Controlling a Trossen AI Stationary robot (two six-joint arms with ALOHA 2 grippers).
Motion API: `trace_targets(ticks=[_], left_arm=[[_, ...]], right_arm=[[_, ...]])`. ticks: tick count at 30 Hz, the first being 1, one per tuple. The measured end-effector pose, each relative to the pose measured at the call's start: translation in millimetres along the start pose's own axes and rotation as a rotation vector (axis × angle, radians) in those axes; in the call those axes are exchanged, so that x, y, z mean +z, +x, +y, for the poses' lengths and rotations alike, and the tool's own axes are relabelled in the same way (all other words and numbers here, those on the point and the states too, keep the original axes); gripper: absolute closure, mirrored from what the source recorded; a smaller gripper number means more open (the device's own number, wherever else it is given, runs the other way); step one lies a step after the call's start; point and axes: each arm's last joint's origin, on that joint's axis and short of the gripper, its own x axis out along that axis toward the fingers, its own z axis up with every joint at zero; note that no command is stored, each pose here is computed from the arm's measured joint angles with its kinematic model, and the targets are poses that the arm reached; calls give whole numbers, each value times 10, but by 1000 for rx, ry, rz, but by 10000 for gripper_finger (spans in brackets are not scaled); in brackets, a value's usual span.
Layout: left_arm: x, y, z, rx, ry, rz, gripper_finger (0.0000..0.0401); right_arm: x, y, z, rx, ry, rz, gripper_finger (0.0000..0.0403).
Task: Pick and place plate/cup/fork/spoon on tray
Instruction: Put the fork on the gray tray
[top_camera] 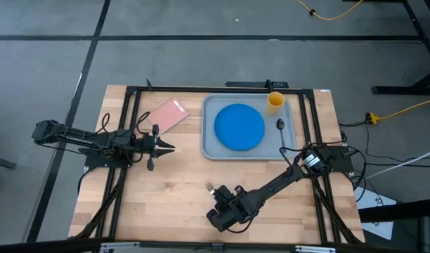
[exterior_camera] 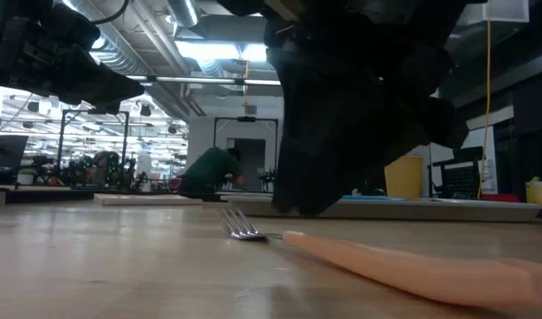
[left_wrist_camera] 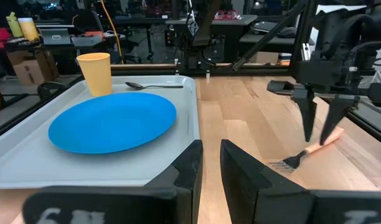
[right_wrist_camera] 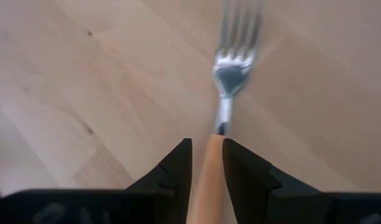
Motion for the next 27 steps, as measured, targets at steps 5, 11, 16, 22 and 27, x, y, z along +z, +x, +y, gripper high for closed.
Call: trace_targets(ticks=[5,11,16,22,27], left_arm=[[-1,0,0,0,0,1,352],[-3,0,0,0,0,2,352],[-2,0,0,0,0,2,352],[-3,0,0,0,0,2,352],[-3,0,0,0,0,3,352]], right_arm=[[-69,125,32,20,37,15,308],[-147,287,25,9,43,39,308],[-152,300,15,-1,41,40,308],[-155,306,-32,-45,23,49,309],[-155,294,-115,-131,-14,28,309]])
